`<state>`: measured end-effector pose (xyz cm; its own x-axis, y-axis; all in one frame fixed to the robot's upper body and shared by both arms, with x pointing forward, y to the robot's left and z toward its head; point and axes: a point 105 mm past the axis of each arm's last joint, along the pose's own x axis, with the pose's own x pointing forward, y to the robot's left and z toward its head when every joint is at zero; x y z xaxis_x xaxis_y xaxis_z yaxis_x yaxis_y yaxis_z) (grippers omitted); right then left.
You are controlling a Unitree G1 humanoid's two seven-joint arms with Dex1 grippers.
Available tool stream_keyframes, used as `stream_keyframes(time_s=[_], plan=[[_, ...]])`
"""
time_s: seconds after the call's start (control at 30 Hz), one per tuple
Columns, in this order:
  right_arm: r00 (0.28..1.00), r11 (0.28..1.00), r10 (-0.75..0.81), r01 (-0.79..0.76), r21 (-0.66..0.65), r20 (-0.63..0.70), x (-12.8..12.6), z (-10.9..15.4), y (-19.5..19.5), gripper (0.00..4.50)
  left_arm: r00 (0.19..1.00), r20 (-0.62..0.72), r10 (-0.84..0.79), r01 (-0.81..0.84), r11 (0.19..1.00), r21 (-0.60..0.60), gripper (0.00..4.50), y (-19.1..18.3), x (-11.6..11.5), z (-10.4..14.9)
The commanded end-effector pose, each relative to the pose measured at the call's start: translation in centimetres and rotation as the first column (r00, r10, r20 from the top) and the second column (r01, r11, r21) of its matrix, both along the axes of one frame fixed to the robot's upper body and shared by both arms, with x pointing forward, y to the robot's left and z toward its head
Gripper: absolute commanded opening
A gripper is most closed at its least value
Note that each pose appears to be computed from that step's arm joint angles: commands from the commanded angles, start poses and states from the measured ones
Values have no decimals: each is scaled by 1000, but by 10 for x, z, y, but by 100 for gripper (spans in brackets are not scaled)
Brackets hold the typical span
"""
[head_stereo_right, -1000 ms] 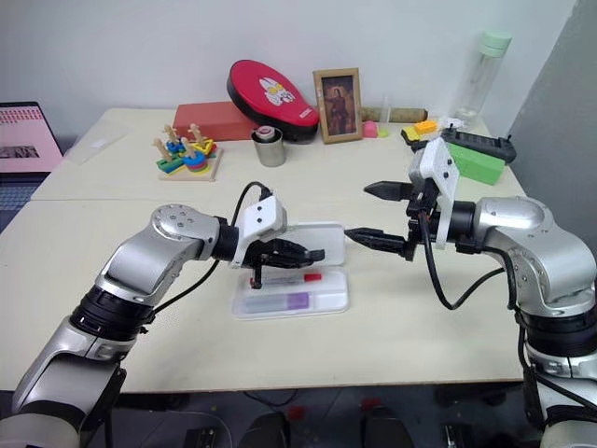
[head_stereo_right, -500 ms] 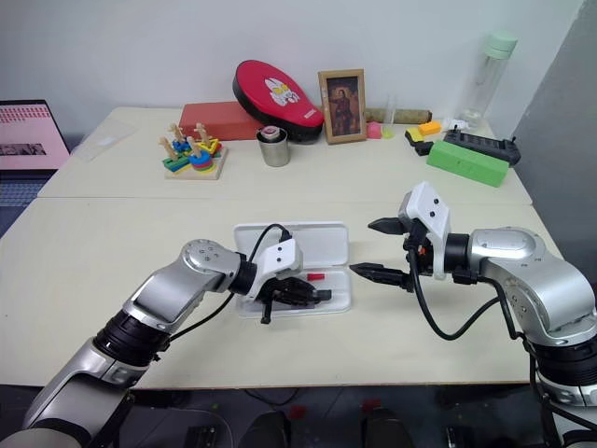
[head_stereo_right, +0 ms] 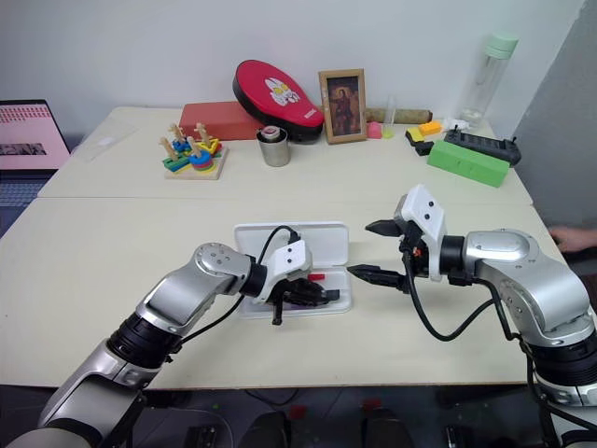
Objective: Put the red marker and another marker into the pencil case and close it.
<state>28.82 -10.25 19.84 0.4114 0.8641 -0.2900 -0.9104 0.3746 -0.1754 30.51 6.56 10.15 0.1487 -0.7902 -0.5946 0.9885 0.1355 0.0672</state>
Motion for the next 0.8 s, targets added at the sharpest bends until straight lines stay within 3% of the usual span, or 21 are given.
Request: stream_keyframes(time_s=[0.03, 0.07, 0.13, 0.17, 0.47, 0.63, 0.7, 0.8], plan=[[999, 1000, 14, -15, 6, 47, -4, 9, 3, 450, 999, 38, -26, 27, 999, -19, 40, -8, 0, 12], [999, 1000, 13, -14, 6, 47, -4, 9, 2, 450, 999, 37, -28, 29, 999, -25, 40, -9, 0, 13], [999, 1000, 12, -13, 7, 46, -4, 9, 2, 450, 999, 34, -31, 32, 999, -34, 110, -11, 0, 15], [999, 1000, 12, -13, 8, 46, -4, 9, 2, 450, 999, 33, -31, 32, 999, -36, 112, -11, -1, 15], [999, 1000, 9, -10, 10, 48, -3, 10, 2, 450, 999, 27, -32, 33, 998, -46, 311, -13, -1, 17], [999, 1000, 10, -11, 13, 53, -2, 12, 2, 450, 999, 45, -4, 9, 994, -109, 420, -15, 3, 30], [998, 1000, 15, -16, 15, 56, -2, 14, 1, 450, 998, 59, 26, -16, 985, -173, 448, -14, 6, 43], [997, 999, 31, -33, 19, 64, -1, 20, 1, 450, 989, 85, 125, -94, 950, -298, 448, -8, 16, 66]])
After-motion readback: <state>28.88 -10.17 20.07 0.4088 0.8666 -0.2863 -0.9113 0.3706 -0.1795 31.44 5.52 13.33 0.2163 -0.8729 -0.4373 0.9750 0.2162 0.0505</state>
